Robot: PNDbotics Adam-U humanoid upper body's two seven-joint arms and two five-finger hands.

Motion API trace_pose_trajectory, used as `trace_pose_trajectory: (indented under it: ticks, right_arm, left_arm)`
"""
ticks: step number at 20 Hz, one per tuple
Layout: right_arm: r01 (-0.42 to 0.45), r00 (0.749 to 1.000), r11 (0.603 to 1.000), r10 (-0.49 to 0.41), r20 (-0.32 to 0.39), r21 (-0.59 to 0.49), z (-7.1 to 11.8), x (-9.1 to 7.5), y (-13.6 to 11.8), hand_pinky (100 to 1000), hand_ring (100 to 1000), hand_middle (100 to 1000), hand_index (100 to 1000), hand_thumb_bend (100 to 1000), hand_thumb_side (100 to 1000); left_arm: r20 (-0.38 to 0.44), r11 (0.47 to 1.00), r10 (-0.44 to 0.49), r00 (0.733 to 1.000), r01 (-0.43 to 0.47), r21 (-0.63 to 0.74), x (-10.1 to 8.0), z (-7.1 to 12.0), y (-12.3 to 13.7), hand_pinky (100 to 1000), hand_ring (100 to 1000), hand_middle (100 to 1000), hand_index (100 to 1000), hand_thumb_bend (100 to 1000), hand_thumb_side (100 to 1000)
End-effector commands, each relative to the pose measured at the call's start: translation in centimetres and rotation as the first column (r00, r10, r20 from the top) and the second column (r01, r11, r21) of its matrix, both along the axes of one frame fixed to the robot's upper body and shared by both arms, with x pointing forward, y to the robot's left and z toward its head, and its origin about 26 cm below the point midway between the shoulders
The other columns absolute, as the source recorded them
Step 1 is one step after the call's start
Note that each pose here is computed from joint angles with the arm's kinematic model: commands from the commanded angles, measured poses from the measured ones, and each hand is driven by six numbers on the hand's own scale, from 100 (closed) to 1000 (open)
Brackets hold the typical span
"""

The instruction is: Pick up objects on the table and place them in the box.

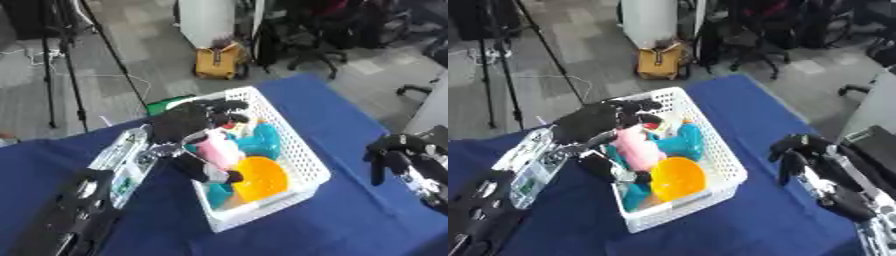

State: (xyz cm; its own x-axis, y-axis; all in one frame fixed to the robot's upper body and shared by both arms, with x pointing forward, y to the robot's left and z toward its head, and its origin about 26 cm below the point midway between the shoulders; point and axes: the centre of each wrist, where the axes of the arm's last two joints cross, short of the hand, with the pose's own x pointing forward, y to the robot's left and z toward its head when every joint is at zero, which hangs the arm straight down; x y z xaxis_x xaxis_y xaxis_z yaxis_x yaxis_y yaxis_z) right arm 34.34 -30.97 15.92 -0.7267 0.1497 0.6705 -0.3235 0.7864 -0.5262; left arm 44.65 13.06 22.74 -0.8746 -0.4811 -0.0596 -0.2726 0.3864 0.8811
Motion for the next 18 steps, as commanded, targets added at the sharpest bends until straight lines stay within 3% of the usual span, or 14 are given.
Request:
trace_pose_trajectory:
  ticks: [1, 5, 8, 9, 13, 18]
  right_arm:
    - [0.011, 1.0, 1.0, -0.011, 0.025, -0.004, 0.7, -0.2, -0.6, 348, 373, 559, 720, 100, 549]
    - [0.023, 0.999, 1.0, -0.023, 0.022, 0.0, 0.6, -0.2, -0.8, 348, 373, 559, 720, 100, 548]
    - [0.026, 0.999, 1.0, -0.026, 0.021, 0.0, 0.5, -0.3, -0.9, 348, 373, 559, 720, 100, 548]
    - [0.031, 0.999, 1.0, -0.031, 0.021, 0.003, 0.5, -0.3, -1.0, 348, 373, 559, 719, 100, 547]
    - [0.075, 0.997, 0.997, -0.075, 0.006, 0.01, 0.1, -0.7, -1.9, 348, 373, 559, 719, 100, 548]
    - [0.105, 0.994, 0.994, -0.105, -0.008, 0.008, -0.2, -1.0, -2.5, 348, 373, 559, 719, 100, 549]
  left_arm:
    - [0.049, 0.962, -0.023, 0.999, 0.036, -0.27, -1.1, 3.0, 2.0, 710, 811, 839, 819, 547, 558]
    - [0.015, 0.864, -0.05, 0.999, 0.051, -0.501, -3.3, 5.6, 4.8, 704, 812, 836, 816, 504, 576]
    - [-0.008, 0.832, -0.07, 0.998, 0.054, -0.552, -4.6, 6.7, 5.7, 704, 812, 836, 816, 504, 576]
    - [-0.024, 0.825, -0.056, 0.998, 0.033, -0.564, -4.6, 6.7, 6.3, 680, 796, 811, 813, 404, 672]
    - [-0.126, 0.752, 0.11, 0.986, -0.165, -0.638, -4.4, 5.2, 12.5, 664, 789, 802, 815, 344, 738]
    - [-0.232, 0.714, 0.151, 0.961, -0.269, -0.646, -6.4, 3.1, 15.9, 648, 781, 796, 818, 273, 831]
